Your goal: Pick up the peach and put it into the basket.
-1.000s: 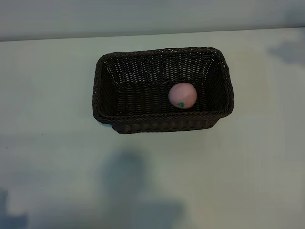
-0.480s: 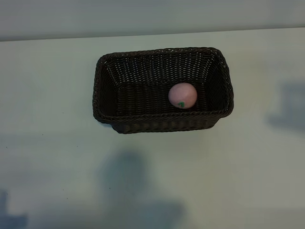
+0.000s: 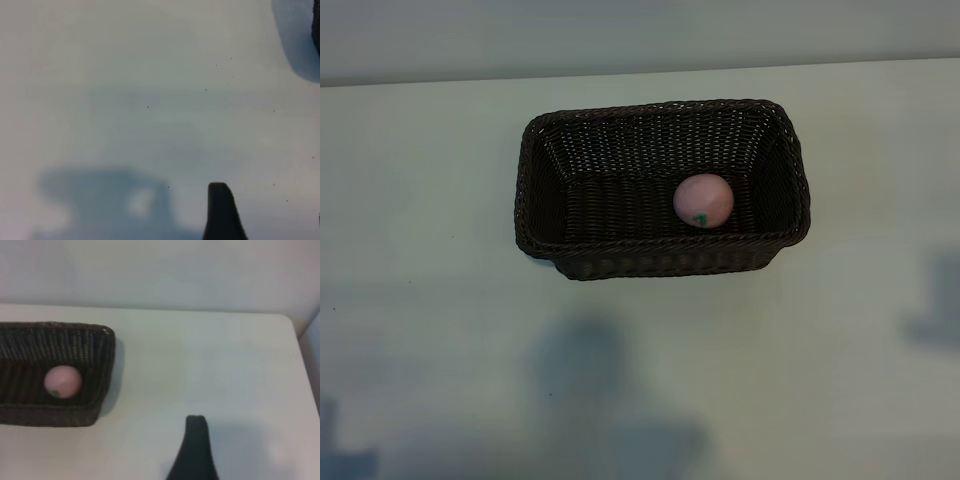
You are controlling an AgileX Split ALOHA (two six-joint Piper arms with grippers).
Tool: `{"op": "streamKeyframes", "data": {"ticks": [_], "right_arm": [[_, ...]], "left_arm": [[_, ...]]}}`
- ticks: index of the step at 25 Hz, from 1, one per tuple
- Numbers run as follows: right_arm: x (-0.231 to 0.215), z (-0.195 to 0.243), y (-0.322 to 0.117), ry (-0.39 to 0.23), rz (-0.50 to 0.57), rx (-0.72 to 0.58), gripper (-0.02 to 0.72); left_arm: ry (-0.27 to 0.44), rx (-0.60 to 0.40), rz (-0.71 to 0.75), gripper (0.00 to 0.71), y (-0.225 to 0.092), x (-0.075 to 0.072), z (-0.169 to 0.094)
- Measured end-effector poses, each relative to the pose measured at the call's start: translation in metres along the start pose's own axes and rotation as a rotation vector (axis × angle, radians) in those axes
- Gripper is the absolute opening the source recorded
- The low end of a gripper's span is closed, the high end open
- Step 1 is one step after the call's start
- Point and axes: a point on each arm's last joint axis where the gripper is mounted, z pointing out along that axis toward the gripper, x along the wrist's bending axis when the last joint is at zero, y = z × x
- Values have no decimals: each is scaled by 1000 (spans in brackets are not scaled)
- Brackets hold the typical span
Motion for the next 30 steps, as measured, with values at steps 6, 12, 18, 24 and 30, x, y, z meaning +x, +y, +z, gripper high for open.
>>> {"op": "streamKeyframes", "data": {"ticks": [6,12,18,24,30], "right_arm": [[-1,-10,-24,-11,5,-27,584],[-1,-20,-57,-15,3,-69,584],[-1,-25,-89,-16,1,-107,584],[-2,-20,-116,-21,0,-118,584],[-3,1,-129,-34,-10,-36,584]], "left_arm": [[0,0,0,463,0,0,0],[0,0,0,463,0,0,0],[0,0,0,463,0,0,0],[0,0,0,462,0,0,0],[0,0,-1,462,0,0,0]]}}
